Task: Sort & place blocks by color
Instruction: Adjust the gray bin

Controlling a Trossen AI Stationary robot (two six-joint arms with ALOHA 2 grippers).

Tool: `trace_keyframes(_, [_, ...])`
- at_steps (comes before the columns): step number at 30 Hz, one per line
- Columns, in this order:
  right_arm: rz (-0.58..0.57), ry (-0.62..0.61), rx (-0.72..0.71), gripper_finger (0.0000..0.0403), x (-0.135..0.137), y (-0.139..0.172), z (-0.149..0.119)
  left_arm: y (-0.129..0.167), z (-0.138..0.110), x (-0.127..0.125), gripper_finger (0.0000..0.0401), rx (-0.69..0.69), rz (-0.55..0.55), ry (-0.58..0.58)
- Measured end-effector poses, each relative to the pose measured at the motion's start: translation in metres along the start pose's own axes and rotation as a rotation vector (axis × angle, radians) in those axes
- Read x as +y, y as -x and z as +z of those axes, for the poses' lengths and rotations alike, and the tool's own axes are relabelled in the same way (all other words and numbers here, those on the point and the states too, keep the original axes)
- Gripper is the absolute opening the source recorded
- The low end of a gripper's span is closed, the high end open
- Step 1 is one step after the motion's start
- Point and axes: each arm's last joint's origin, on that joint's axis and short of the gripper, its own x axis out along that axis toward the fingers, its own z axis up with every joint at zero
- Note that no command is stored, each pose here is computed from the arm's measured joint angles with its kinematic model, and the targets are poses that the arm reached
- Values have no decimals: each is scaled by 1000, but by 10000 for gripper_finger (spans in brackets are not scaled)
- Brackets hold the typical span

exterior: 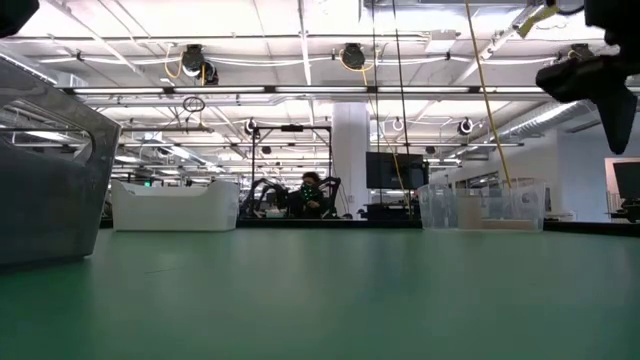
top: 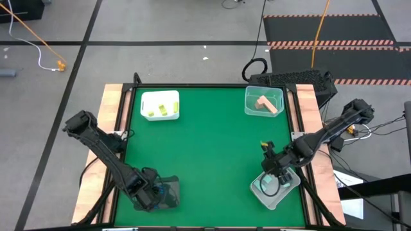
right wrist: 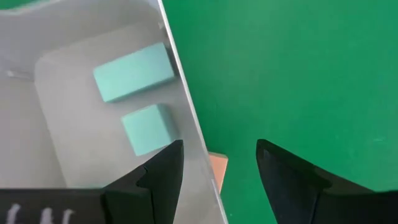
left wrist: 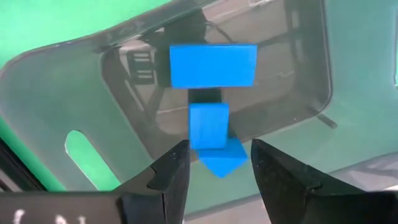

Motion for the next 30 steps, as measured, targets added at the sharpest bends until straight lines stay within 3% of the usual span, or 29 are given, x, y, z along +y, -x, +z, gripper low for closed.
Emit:
trace_keyframes(10, [-1, -53, 13, 174, -1, -19, -12, 5, -2, -5, 171, 29, -76, -8])
trace_keyframes(14, [-1, -90, 14, 129, -1, -19, -12, 6, -4, -10, 172, 50, -134, -33])
trace_keyframes(21, [36, -110, 22, 14, 1, -19, -12, 8, -6, -23, 172, 27, -288, -25])
trace_keyframes(26, [94, -155, 30, 5, 2, -19, -12, 13, -7, -36, 172, -32, -460, -48])
trace_keyframes(30, [151, -206, 1, 2, 4, -15, -10, 16, -8, -41, 173, -62, -532, -60])
